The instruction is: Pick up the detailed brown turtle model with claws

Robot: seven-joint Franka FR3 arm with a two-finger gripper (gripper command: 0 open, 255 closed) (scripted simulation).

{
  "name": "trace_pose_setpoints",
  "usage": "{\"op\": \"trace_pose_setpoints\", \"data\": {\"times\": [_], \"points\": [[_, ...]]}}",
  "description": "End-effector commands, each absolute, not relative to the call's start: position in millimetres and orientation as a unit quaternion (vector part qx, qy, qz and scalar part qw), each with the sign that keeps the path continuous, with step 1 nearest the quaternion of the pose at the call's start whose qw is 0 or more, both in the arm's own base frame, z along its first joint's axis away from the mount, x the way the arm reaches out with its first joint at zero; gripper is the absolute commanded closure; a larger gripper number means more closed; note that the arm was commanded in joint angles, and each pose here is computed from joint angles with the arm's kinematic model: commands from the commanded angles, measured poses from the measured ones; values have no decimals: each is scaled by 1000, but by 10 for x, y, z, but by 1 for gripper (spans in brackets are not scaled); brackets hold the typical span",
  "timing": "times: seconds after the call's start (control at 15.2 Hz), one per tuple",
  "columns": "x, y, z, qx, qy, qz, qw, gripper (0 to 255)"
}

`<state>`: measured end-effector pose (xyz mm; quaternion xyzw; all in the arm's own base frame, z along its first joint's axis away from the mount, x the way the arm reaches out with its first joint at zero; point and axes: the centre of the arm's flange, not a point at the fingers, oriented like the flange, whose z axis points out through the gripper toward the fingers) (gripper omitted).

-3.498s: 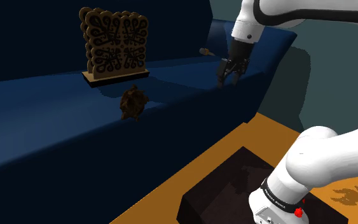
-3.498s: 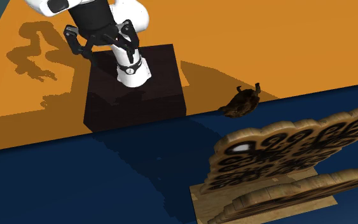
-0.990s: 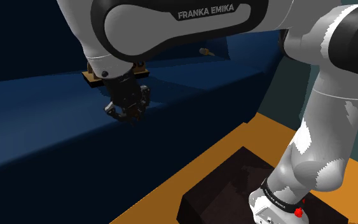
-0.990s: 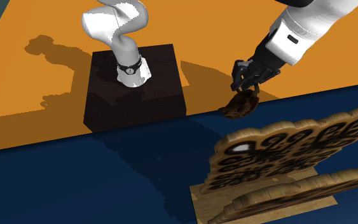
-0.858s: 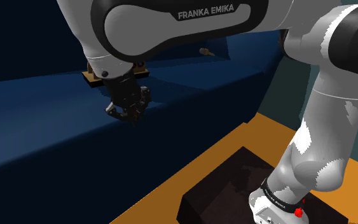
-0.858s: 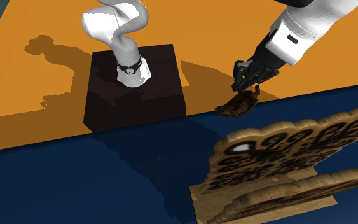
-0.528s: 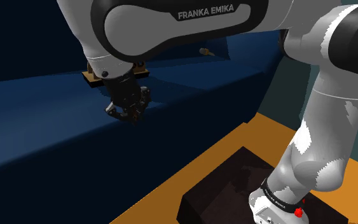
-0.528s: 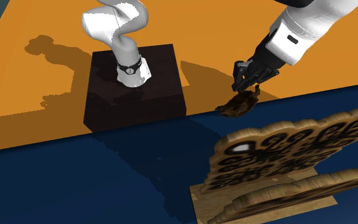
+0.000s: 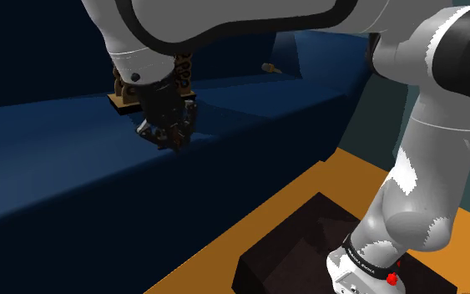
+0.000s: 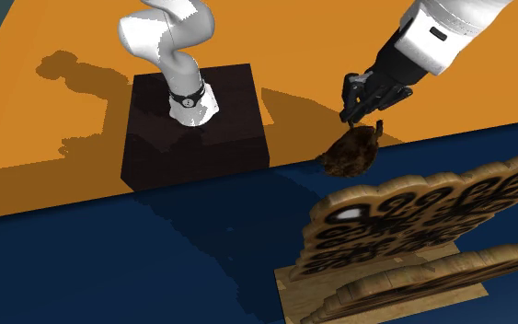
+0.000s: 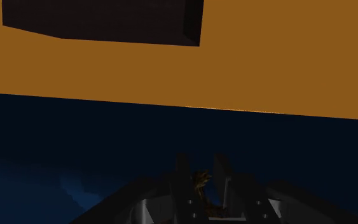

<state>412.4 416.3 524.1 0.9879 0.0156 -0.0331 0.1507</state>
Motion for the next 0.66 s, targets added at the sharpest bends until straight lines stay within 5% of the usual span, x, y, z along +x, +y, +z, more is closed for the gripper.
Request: {"op": "trace_pose_setpoints", "data": {"times": [0.0,0.59], "points": [[4122,4164,5350,988,16,-33,151,255],[4122,4164,5727,988,16,-33,151,255]]}}
